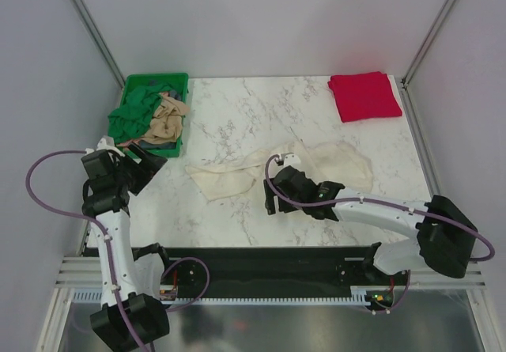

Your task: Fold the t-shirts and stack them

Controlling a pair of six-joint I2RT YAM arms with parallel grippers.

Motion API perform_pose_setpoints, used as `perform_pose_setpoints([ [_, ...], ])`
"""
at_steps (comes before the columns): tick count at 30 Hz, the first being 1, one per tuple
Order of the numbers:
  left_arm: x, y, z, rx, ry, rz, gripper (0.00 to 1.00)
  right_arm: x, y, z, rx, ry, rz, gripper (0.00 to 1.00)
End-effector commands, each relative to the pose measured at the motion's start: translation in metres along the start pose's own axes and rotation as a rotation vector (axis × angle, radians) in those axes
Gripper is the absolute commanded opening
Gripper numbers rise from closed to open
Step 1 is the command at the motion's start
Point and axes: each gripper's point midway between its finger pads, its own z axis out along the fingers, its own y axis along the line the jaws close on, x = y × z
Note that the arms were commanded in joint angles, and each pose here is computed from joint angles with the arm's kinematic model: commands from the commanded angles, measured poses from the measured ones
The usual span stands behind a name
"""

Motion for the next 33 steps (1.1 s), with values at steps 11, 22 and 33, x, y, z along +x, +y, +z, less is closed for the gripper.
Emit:
perform_pose_setpoints([
  [11,0.01,-0.013,-0.003,0.038,0.005,0.104,0.86,0.019,-0.021,0.05,0.139,0.027,-0.03,0.51],
  [22,0.009,-0.013,-0.003,0.038,0.005,0.107,0.86,-0.067,-0.009,-0.044,0.109,-0.164,-0.094,0.0],
  [33,0.011,-0.014,-0.003,0.046,0.013,0.113,0.86,-0.072,-0.197,0.003,0.496,-0.036,0.162,0.78],
])
